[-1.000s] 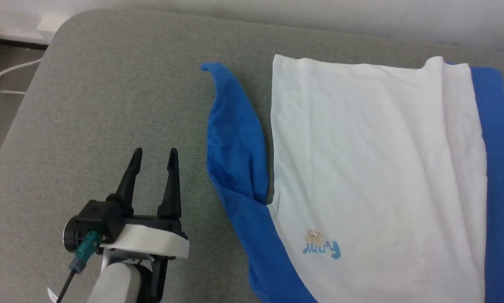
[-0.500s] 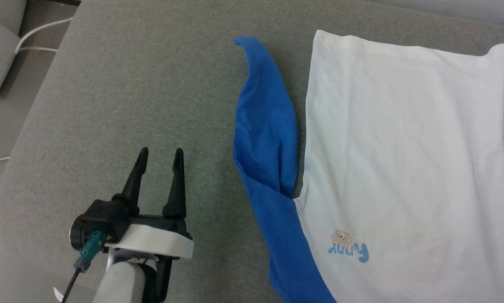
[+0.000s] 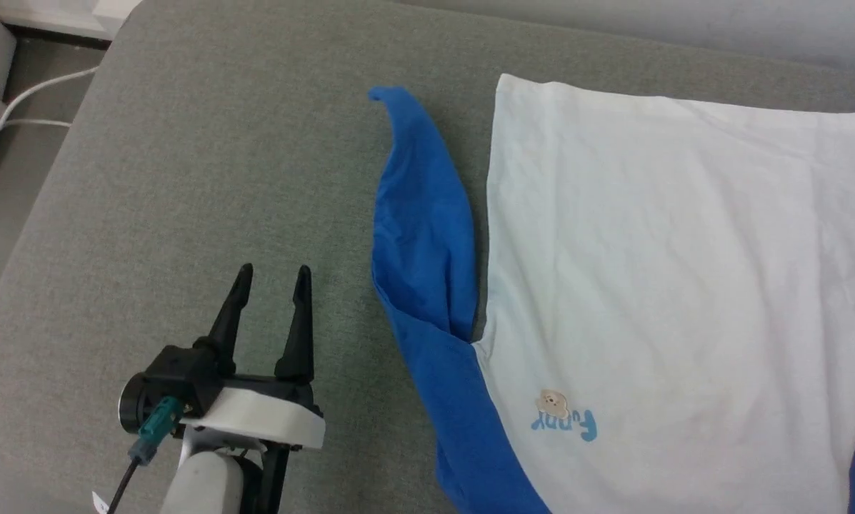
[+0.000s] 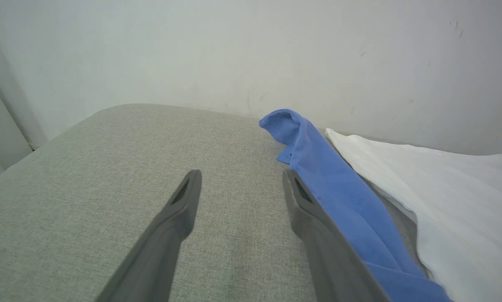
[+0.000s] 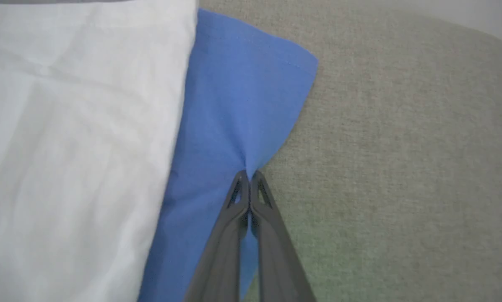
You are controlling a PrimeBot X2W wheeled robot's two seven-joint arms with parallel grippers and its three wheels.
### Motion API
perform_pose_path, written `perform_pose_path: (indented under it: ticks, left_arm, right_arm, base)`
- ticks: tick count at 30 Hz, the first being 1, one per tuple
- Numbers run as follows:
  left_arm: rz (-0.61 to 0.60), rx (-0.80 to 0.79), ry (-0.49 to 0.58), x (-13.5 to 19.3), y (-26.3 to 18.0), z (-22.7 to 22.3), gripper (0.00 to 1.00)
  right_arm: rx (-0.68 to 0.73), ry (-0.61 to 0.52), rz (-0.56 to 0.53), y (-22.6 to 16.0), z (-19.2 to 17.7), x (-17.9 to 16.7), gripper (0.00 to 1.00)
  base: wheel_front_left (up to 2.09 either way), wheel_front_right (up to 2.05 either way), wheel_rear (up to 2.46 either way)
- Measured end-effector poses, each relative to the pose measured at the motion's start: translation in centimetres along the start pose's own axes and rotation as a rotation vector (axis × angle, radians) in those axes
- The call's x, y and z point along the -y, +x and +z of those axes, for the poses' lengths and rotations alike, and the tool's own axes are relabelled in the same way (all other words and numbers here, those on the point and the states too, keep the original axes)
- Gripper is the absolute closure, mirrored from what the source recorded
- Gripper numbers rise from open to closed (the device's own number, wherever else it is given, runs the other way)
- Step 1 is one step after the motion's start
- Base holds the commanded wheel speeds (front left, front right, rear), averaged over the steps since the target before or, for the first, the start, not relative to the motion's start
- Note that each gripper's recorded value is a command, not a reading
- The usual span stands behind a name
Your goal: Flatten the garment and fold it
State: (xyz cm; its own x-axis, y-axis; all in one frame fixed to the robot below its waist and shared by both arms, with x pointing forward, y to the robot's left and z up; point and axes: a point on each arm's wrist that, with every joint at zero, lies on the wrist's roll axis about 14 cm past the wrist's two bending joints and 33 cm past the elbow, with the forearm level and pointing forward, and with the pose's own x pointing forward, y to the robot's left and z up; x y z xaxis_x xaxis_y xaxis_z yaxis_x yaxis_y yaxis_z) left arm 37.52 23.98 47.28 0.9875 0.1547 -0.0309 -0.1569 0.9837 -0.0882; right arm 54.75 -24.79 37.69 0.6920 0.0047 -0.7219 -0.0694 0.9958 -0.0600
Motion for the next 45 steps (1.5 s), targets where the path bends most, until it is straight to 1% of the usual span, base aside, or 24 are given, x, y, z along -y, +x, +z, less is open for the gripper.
perform_pose_path:
  ticks: [7, 15, 21, 24, 25, 26, 29, 31, 35, 37, 39, 41, 45]
  left_arm:
    - [-0.04, 0.015, -0.01, 1.2, 0.4, 0.3, 0.0]
    - [-0.078, 0.031, -0.02, 2.4, 0.8, 0.7, 0.0]
    - [-0.084, 0.028, -0.023, 2.6, 1.0, 0.6, 0.0]
    - [-0.09, 0.024, -0.025, 2.7, 1.0, 0.4, 0.0]
    - [-0.09, 0.021, -0.025, 2.6, 1.0, 0.3, 0.0]
    - [-0.088, 0.02, -0.026, 2.6, 1.0, 0.3, 0.0]
    - [-0.082, 0.021, -0.028, 2.4, 0.8, 0.4, 0.0]
    - [-0.082, 0.027, -0.03, 2.4, 0.8, 0.6, 0.0]
    - [-0.091, 0.01, -0.026, 2.4, 0.4, 0.2, 0.0]
    - [-0.095, -0.029, -0.02, 2.4, 0.1, -0.6, 0.0]
    - [-0.104, -0.073, -0.01, 2.4, 0.0, -1.4, 0.0]
    - [-0.123, -0.115, 0.001, 2.9, 0.2, -2.0, 0.0]
    - [-0.169, -0.225, 0.018, 4.3, 0.8, -3.5, 0.0]
  right_arm:
    - [0.004, 0.072, -0.091, -2.6, -2.2, 4.9, 1.0]
    - [-0.028, 0.122, -0.224, -5.8, -6.2, 10.9, 1.0]
    - [-0.035, 0.109, -0.348, -7.9, -7.4, 15.7, 1.0]
    - [-0.057, 0.102, -0.389, -8.4, -8.4, 16.9, 1.0]
    - [-0.053, 0.107, -0.39, -8.4, -8.5, 16.9, 0.88]
    - [-0.037, 0.113, -0.388, -8.4, -8.5, 16.6, 0.0]
    - [0.006, 0.079, -0.375, -8.4, -8.1, 15.6, 0.0]
    - [0.078, 0.061, -0.362, -8.6, -6.8, 14.8, 0.0]
    - [0.319, 0.026, -0.325, -9.9, -1.6, 12.7, 0.0]
    - [0.456, 0.02, -0.291, -11.0, 1.0, 11.0, 0.0]
    - [0.577, 0.032, -0.243, -12.2, 2.8, 8.9, 0.0]
    - [0.654, 0.047, -0.208, -13.4, 3.2, 7.4, 0.0]
    - [0.718, 0.076, -0.181, -15.6, 1.6, 5.7, 0.0]
  base:
    - [0.0, 0.0, 0.0]
    - [0.0, 0.0, 0.0]
    - [0.0, 0.0, 0.0]
    - [0.0, 0.0, 0.0]
    - [0.0, 0.0, 0.0]
    - [0.0, 0.0, 0.0]
    - [0.0, 0.0, 0.0]
    - [0.0, 0.0, 0.0]
    - [0.0, 0.0, 0.0]
    - [0.0, 0.0, 0.0]
    - [0.0, 0.0, 0.0]
    - [0.0, 0.0, 0.0]
    - [0.0, 0.0, 0.0]
